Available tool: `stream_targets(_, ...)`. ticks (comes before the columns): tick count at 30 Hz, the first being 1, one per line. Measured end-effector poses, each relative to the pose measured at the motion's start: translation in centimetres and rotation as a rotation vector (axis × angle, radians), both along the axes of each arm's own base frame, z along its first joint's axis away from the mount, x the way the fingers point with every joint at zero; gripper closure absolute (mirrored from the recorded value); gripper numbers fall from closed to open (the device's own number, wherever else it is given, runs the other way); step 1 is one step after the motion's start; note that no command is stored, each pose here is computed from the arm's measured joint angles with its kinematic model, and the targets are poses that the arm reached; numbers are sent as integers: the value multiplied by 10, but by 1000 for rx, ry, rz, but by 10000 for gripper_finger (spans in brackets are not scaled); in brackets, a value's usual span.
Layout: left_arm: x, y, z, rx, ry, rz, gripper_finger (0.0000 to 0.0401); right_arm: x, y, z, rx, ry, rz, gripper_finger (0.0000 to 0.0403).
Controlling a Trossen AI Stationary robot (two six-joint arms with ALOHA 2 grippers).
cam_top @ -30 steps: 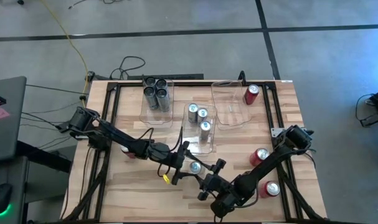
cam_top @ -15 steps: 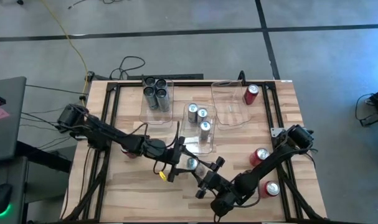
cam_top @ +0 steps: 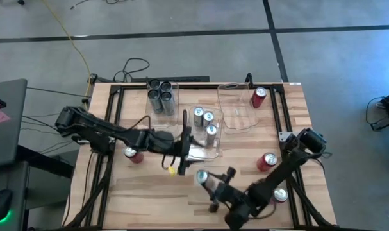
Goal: Sort soda cans
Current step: Put the blue soda can into the middle transparent bin
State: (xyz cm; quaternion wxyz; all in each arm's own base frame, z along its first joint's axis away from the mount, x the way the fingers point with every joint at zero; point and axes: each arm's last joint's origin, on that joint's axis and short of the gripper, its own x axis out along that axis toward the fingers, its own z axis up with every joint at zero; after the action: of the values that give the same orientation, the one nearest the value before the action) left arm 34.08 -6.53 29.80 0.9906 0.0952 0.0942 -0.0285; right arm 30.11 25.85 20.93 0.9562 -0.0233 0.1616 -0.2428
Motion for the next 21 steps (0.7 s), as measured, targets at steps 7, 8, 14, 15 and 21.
stream_targets(7, -2, 0, -6, -11, 75, -28, 173, -3, -5, -6, -54, -20, -53, 168)
stream_targets(8, -5, 1, -4, -5, 79, -45, 173, -4, -7, -8, -65, -31, -73, 168)
stream_targets(14, -20, -3, 9, -51, 81, -315, 169, -9, -13, -17, -63, -77, -138, 168)
stream_targets(15, -22, -3, 7, -53, 86, -341, 166, -10, -13, -18, -64, -81, -140, 168)
stream_targets(21, -12, -3, -25, -21, 101, -308, 133, -8, -15, -17, -74, -108, -164, 168)
